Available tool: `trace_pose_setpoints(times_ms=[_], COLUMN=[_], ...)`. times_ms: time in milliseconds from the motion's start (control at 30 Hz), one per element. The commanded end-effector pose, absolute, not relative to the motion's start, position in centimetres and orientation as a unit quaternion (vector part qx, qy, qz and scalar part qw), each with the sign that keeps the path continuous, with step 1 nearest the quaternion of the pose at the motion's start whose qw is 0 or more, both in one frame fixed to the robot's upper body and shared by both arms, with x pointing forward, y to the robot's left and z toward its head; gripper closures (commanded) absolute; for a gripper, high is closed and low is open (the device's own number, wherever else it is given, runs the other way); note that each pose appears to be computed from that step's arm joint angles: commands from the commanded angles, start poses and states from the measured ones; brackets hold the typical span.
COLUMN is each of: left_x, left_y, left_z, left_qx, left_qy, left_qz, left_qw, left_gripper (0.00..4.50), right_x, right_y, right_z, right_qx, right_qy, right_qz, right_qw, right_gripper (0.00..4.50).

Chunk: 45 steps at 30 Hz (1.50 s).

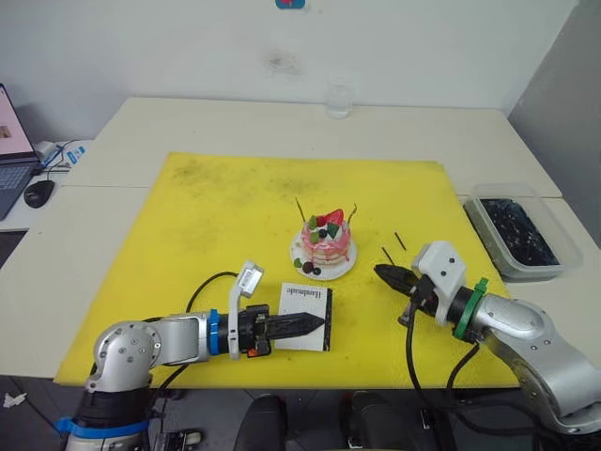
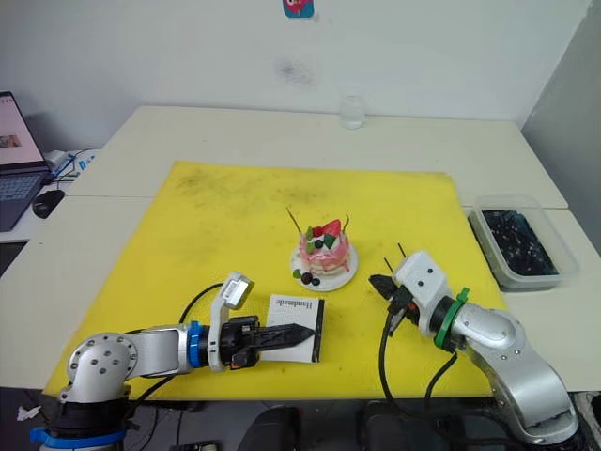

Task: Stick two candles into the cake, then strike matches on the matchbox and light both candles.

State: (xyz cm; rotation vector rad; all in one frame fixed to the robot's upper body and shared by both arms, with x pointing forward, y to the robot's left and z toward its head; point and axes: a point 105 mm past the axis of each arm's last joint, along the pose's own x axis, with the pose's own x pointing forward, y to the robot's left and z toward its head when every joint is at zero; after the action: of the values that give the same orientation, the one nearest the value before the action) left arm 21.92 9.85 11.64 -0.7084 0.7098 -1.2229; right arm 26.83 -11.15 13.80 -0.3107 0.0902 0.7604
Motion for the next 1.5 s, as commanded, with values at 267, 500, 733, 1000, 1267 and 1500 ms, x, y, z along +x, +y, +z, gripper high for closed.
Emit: trace_pose_setpoints(times_ms=[267,500,733,1000,1267,1500], left_x=[21.3,21.7,22.3,22.5,22.6,22.6], left_y=[10.8,11.1,11.1,11.1,10.9,11.0], left_z=[13.4,13.2,13.2,13.1,13.0,12.9], left_qx=[-0.274,-0.268,-0.263,-0.26,-0.259,-0.259], left_qy=[0.266,0.263,0.259,0.259,0.26,0.263], left_qz=[-0.56,-0.548,-0.544,-0.542,-0.541,-0.538], left_qw=[0.735,0.748,0.754,0.756,0.757,0.758], left_gripper=[4.5,4.5,4.5,4.5,4.5,4.5], right_x=[29.3,30.7,32.2,32.5,32.5,32.3], right_y=[-12.4,-12.4,-12.5,-12.5,-13.2,-13.3], right_z=[13.2,11.6,10.5,9.7,8.9,9.0], right_qx=[-0.114,-0.11,-0.077,-0.063,-0.049,-0.04], right_qy=[0.01,0.026,0.042,0.056,0.082,0.089], right_qz=[0.294,0.271,0.236,0.222,0.184,0.18], right_qw=[0.949,0.956,0.968,0.971,0.978,0.979], right_gripper=[2.84,2.54,2.54,2.54,3.1,4.45])
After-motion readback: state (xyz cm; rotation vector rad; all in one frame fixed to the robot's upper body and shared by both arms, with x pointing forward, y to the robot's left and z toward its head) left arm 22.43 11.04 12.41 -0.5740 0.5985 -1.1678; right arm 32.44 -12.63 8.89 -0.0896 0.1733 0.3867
